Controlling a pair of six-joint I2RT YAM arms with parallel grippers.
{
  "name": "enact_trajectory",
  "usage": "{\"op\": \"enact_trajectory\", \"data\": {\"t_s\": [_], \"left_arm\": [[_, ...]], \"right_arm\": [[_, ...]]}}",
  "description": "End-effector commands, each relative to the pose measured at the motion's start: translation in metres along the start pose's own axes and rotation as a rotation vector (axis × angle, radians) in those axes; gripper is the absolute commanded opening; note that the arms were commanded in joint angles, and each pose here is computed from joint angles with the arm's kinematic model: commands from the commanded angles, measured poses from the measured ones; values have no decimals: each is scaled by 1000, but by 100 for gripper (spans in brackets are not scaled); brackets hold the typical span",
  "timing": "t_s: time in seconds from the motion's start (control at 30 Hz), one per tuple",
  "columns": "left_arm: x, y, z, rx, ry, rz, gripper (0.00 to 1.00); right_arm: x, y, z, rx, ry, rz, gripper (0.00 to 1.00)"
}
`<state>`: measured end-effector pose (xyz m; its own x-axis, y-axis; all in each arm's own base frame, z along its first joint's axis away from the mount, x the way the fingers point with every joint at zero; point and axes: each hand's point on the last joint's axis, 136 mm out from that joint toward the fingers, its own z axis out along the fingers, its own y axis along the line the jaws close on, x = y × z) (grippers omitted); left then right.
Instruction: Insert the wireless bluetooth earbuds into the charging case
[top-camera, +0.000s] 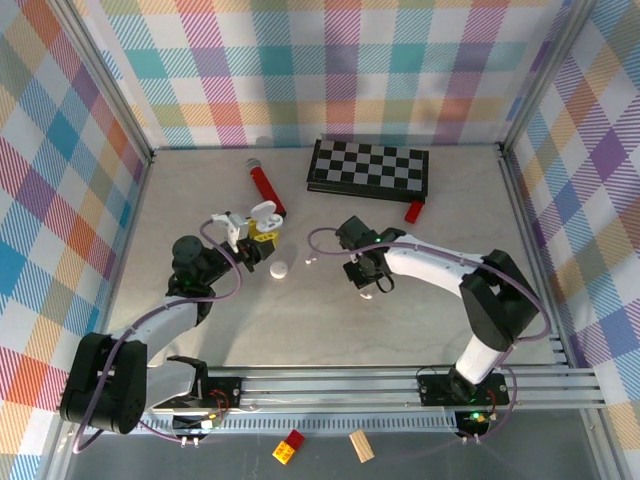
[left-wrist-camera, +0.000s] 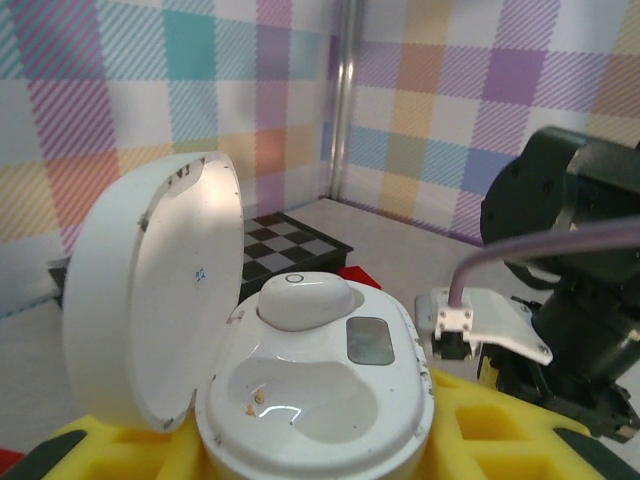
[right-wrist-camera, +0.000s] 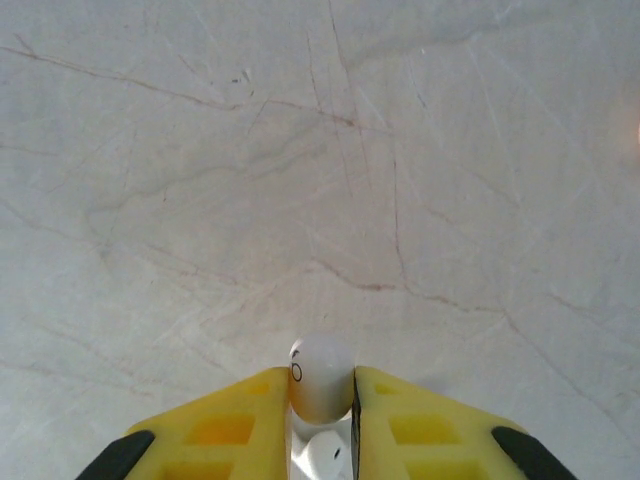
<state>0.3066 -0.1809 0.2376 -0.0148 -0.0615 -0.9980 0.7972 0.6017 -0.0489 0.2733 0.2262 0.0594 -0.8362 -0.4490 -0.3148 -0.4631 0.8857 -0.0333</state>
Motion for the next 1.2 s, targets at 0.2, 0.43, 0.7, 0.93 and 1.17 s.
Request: {"op": "enact_trajectory", "data": {"t_s": [0.2, 0.43, 0.7, 0.93, 1.17], "left_arm": [[-12, -27, 35, 100, -57, 43, 37], [-1, -53, 62, 172, -26, 70, 36], [10, -77, 89, 228, -9, 103, 36], [22, -99, 114, 284, 12, 113, 36], [27, -113, 128, 312, 25, 143, 36]], "right_arm": [[-5, 5, -52, -269, -163, 185, 20], [-15, -5, -95, -348, -272, 243, 19], [-28, -7, -147, -465, -388, 266, 19], [-35, 0, -181, -537, -459, 254, 19], [-41, 9, -200, -612, -503, 234, 19]]}}
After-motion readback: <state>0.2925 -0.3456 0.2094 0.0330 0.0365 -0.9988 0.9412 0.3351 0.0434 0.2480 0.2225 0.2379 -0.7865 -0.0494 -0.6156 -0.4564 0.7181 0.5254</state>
